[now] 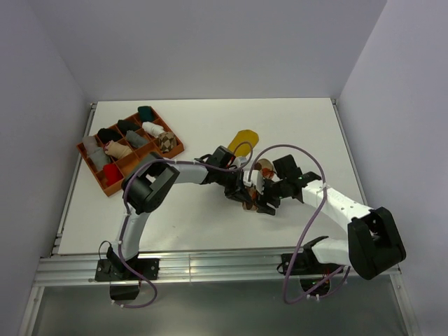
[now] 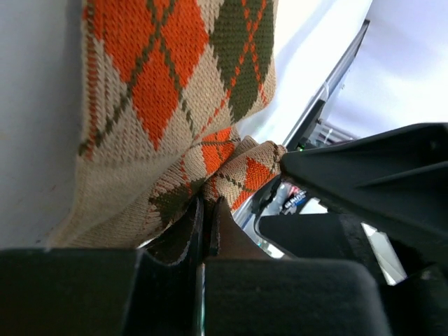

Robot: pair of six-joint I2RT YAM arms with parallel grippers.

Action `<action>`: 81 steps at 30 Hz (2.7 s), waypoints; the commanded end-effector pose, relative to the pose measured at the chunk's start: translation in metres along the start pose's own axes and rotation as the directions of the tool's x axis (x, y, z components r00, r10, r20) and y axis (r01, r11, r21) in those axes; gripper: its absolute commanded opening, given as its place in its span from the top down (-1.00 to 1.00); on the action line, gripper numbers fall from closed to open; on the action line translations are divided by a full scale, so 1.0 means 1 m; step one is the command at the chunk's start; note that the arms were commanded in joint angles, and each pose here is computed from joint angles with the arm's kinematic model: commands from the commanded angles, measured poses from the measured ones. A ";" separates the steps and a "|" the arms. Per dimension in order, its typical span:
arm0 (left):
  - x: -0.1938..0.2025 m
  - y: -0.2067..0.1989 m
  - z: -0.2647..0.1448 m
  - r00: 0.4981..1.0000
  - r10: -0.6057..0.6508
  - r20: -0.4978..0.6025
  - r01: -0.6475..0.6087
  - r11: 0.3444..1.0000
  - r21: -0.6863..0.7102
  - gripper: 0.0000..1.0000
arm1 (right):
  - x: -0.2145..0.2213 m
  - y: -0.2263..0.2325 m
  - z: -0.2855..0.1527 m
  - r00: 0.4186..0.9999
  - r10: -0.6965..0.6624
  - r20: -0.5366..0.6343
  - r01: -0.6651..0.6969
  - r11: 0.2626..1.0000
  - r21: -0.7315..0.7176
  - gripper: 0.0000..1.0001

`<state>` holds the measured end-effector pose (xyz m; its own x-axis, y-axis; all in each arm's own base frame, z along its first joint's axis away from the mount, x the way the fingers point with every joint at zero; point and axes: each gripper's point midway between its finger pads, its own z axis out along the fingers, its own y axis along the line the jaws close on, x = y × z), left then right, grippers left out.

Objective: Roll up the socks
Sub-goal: Roll the sock at the center of the board.

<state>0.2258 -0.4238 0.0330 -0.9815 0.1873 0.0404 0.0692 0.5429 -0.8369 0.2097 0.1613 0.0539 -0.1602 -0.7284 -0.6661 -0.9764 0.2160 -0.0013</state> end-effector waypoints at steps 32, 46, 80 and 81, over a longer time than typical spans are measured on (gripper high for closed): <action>-0.011 -0.026 -0.025 0.997 -0.029 0.076 0.022 0.995 0.097 0.67 | 0.014 0.019 0.034 0.988 -0.056 -0.145 0.040 0.993 -0.110 0.47; -0.046 -0.034 -0.057 0.918 0.055 0.393 -0.062 0.998 0.006 0.53 | 0.020 0.017 0.010 0.913 0.308 -0.268 -0.404 0.775 -0.486 0.43; -0.011 -0.025 -0.006 0.599 0.732 0.325 -0.709 0.673 -0.212 -0.02 | 0.032 -0.016 0.024 0.742 0.495 -0.451 -0.670 0.549 -0.500 0.41; -0.010 -0.020 -0.004 0.601 0.736 0.311 -0.705 0.672 -0.227 -0.02 | 0.032 -0.016 0.024 0.742 0.494 -0.452 -0.670 0.550 -0.499 0.40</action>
<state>0.2360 -0.4261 0.0550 -0.6487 0.2289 -0.7258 0.7319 0.4490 -0.5125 0.2154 0.1561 0.0227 -0.6829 -0.7134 -0.1571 -0.4746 0.2699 0.8378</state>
